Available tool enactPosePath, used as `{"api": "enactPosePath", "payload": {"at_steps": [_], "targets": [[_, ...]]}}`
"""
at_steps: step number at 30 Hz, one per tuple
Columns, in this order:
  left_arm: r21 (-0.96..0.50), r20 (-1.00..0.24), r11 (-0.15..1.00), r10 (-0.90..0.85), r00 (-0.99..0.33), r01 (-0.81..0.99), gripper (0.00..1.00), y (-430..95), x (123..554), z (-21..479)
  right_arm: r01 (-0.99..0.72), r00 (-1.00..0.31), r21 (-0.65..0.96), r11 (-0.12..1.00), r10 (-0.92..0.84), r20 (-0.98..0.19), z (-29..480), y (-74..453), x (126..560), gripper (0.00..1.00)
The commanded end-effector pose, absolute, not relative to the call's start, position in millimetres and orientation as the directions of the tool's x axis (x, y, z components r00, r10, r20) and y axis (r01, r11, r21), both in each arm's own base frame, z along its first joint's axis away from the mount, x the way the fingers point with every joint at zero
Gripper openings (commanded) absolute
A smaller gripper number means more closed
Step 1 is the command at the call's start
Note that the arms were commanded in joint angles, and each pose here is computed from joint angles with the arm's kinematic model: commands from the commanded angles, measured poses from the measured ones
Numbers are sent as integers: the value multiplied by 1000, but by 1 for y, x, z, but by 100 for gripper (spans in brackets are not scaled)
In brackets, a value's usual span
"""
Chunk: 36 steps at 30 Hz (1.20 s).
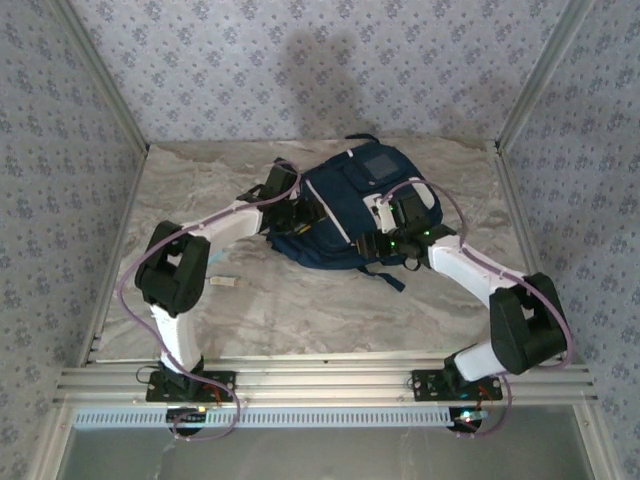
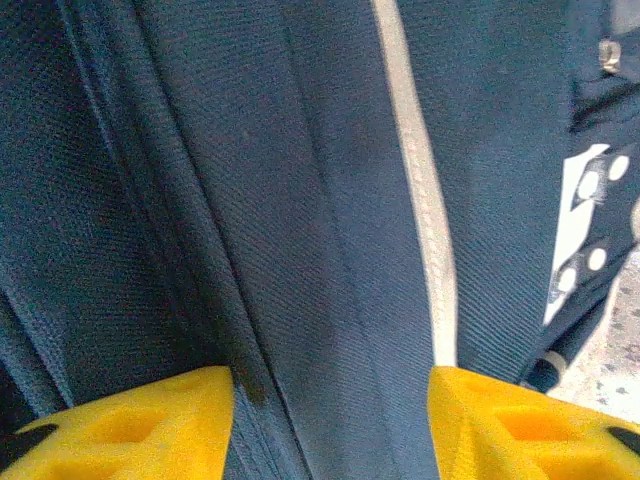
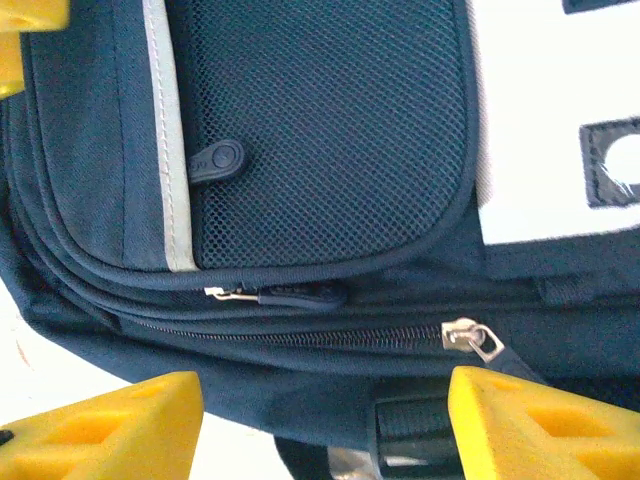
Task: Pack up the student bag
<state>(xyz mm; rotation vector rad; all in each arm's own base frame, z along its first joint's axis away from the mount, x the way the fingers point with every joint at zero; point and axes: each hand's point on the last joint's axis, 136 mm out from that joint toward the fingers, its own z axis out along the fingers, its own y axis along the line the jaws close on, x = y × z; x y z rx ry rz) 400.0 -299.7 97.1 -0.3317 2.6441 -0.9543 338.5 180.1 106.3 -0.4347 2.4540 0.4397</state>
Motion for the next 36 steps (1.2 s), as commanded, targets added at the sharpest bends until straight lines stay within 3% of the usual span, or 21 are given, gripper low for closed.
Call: {"api": "enactPosePath", "payload": {"at_steps": [1, 4, 21, 27, 36], "targets": [[-621, -211, 778, -284, -935, -96, 43, -304, 403, 83, -474, -715, 191, 859, -249, -653, 109, 191, 348, 66], [-657, -197, 748, -289, -937, -93, 0, -313, 407, 83, -483, -713, 193, 854, -256, -652, 109, 192, 347, 65], [-869, -163, 493, -380, -910, -50, 0, -332, 413, 200, -569, -681, 362, 738, -176, -711, 142, 189, 345, 65], [-904, -138, 423, -424, -895, -60, 0, -330, 418, 216, -564, -669, 375, 736, -141, -730, 135, 189, 347, 69], [-907, -113, 411, -441, -891, -88, 0, -328, 417, 206, -513, -679, 384, 768, -89, -729, 112, 178, 370, 77]]}}
